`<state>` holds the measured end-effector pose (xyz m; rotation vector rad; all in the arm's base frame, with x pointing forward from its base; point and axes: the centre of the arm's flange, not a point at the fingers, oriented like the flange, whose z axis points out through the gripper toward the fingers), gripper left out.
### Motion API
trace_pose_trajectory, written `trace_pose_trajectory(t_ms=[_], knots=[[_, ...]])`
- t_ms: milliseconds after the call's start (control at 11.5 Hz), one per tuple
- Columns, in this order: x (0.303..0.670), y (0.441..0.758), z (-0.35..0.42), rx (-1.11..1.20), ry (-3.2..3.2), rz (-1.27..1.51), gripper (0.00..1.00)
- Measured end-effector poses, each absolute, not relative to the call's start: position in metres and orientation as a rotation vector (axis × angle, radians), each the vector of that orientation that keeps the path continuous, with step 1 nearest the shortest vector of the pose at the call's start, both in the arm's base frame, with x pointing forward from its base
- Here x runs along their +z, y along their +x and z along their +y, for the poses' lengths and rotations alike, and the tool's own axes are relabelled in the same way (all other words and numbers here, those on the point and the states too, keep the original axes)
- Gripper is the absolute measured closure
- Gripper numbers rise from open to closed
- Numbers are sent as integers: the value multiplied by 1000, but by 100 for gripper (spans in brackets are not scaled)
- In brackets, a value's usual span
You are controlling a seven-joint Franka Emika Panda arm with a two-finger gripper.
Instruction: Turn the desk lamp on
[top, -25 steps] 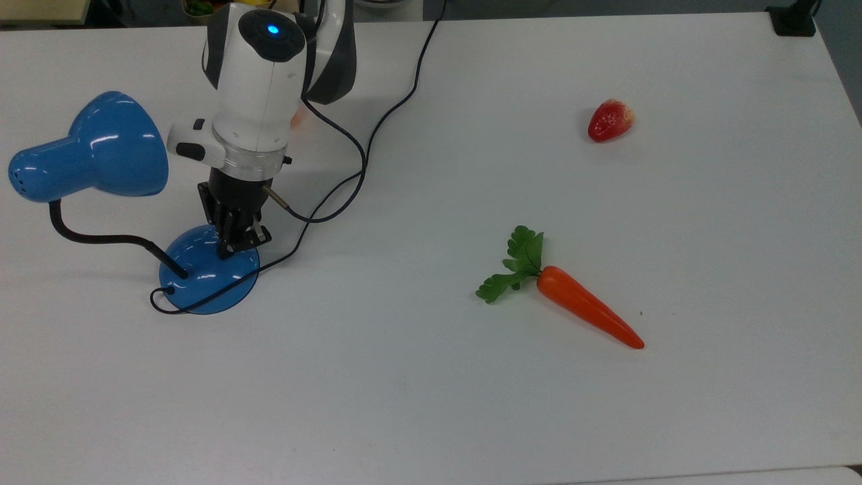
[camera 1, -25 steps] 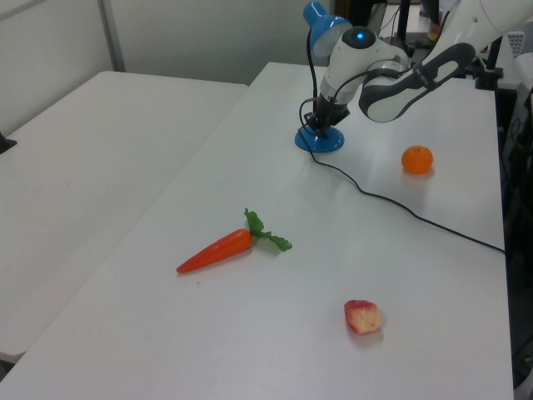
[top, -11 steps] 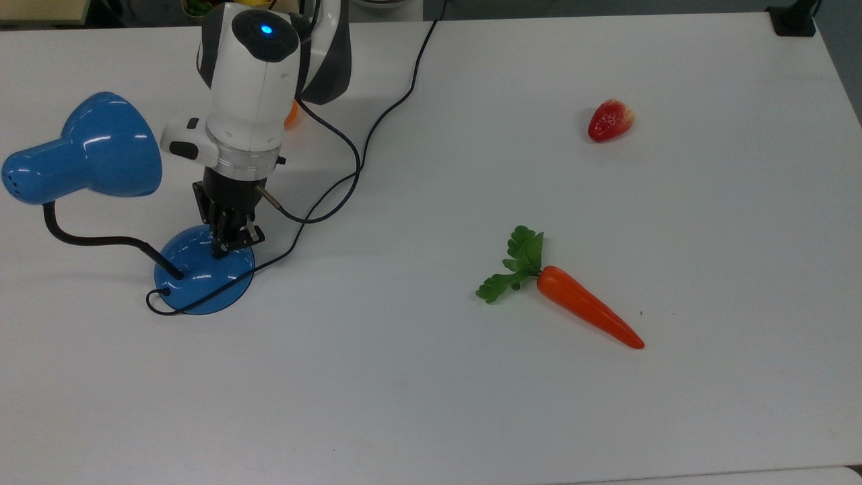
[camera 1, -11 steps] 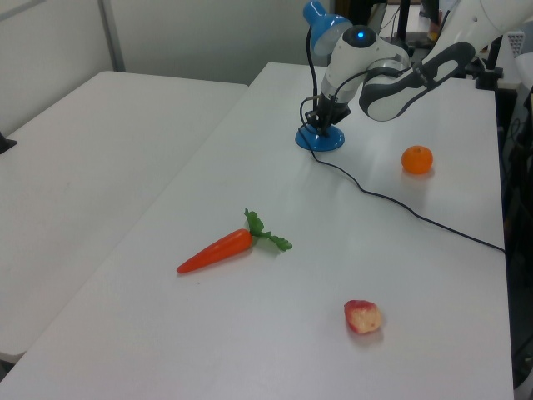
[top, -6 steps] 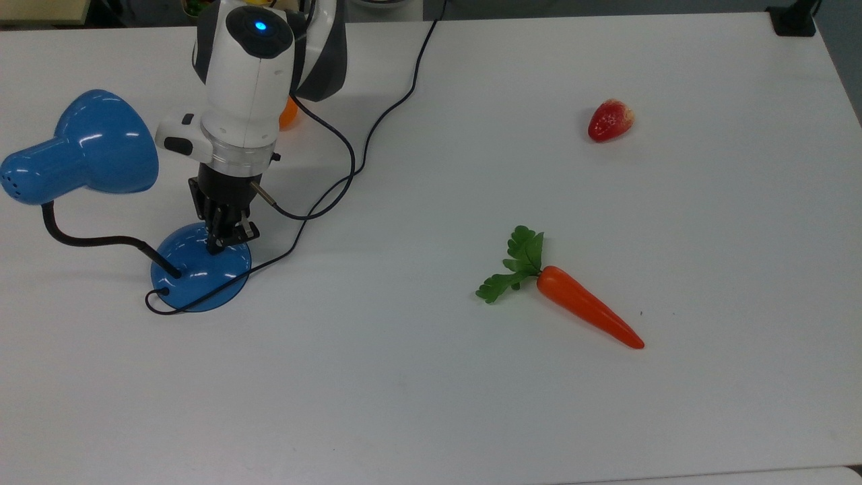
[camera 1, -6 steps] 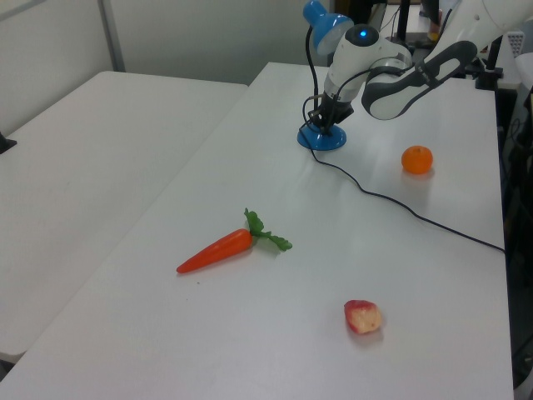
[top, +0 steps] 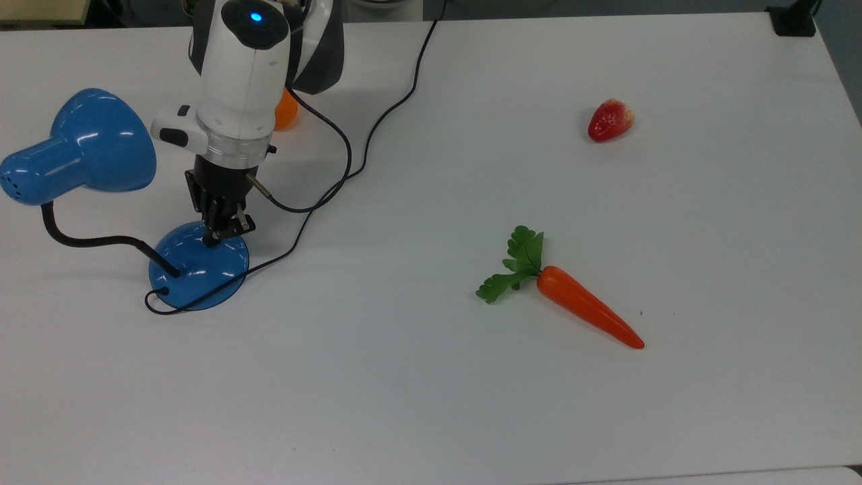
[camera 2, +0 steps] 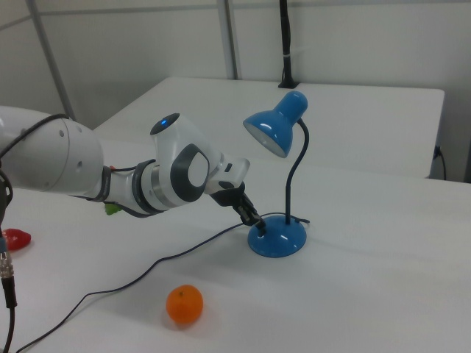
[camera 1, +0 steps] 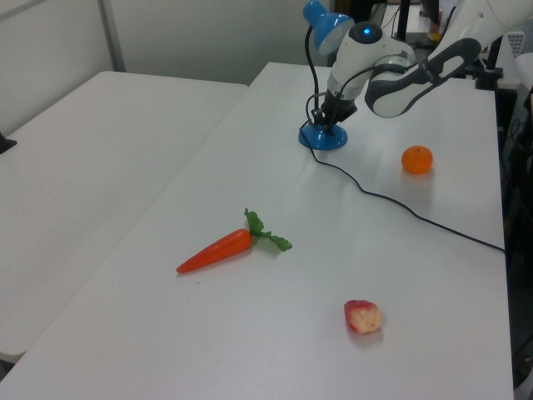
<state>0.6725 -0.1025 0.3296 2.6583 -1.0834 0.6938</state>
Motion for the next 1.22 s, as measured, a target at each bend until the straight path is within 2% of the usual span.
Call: trace_pose_trajectory(t_ms=[611,1221], knots=[[325,663,-104,663,2665,-1063,97],[329,668,-115,677,2656,-1108,97]])
